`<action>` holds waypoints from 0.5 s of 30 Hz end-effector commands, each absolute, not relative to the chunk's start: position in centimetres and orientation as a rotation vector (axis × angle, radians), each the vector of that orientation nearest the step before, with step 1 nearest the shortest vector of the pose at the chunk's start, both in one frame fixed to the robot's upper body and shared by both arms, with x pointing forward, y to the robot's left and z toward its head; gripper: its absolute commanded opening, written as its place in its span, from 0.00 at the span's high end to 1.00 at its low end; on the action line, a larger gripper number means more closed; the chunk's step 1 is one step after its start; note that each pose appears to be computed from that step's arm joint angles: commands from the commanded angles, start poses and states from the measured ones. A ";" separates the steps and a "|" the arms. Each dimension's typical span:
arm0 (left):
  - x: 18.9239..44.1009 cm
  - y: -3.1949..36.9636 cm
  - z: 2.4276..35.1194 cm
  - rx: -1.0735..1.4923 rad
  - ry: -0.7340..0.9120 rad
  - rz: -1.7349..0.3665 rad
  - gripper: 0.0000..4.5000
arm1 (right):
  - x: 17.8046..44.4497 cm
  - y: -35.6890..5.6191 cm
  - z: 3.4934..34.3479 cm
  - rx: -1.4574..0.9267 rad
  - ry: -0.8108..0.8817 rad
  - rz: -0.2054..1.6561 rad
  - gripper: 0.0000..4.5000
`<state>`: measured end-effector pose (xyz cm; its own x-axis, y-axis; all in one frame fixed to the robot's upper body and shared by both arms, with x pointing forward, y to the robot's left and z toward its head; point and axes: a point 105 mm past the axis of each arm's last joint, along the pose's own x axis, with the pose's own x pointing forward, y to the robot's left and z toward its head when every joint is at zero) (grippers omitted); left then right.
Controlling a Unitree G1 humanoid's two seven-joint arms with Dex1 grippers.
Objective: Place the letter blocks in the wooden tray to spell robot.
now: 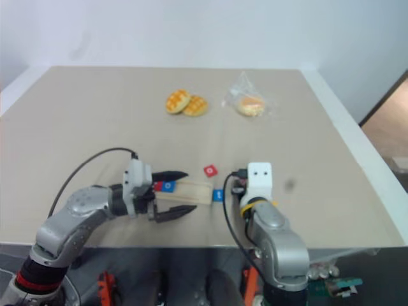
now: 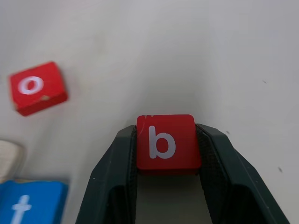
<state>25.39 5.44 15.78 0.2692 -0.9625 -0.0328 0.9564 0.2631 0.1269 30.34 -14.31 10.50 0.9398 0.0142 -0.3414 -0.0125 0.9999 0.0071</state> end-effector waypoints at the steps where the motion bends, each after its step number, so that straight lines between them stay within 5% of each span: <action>1: 25.1 5.0 16.6 0.146 -0.102 -1.316 0.00 | 30.3 -13.6 11.6 -0.020 0.317 0.019 0.73; 15: 25.2 4.9 16.6 0.138 -0.103 -1.310 0.00 | 29.8 -15.9 11.1 0.017 0.344 -0.124 0.73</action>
